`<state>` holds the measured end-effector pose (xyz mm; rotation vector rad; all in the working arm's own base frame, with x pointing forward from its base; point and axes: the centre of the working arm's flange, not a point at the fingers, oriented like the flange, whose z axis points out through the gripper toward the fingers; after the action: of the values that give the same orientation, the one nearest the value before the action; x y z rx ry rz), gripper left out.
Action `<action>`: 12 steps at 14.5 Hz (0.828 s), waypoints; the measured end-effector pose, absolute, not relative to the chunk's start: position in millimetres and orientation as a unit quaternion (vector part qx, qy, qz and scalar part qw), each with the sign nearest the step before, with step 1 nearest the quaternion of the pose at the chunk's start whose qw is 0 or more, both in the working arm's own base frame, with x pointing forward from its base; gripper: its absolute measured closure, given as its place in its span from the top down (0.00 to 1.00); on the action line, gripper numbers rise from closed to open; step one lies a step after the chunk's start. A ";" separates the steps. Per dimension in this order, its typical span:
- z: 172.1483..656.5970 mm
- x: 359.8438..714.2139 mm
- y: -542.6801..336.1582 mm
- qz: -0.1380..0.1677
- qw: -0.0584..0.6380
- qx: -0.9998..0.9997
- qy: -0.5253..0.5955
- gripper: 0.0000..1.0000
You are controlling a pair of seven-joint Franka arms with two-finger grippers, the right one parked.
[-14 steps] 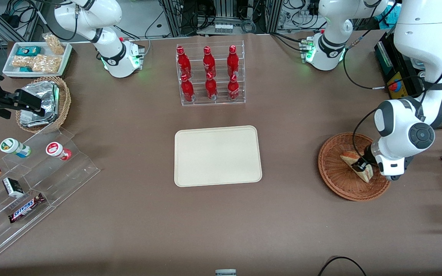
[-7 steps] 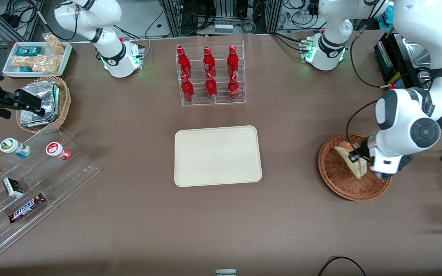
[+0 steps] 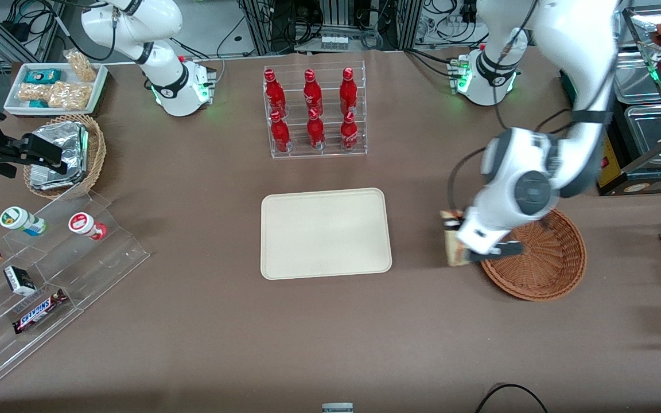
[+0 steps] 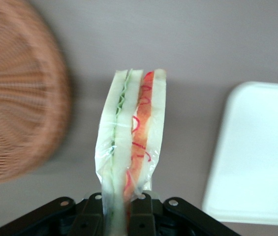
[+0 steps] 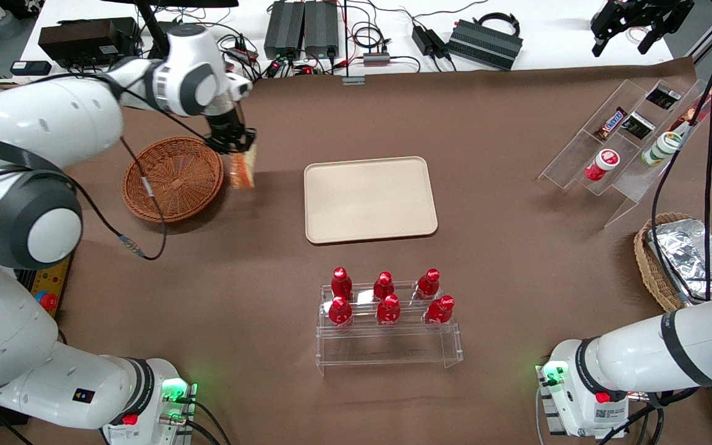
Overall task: Place sandwich from basket to tray
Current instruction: 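Lift the sandwich and carry it with the left gripper over the tray, then lower the sandwich onto the tray and open the left gripper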
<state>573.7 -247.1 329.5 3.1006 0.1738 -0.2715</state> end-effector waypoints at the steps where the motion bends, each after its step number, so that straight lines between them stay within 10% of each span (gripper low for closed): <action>1: 325.6 567.8 -278.4 -0.084 0.014 0.995 0.052 0.15; 12: 261.1 511.9 -527.4 -0.060 0.022 0.994 0.087 0.15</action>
<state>511.9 -527.4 261.1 3.0801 0.2698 -0.1861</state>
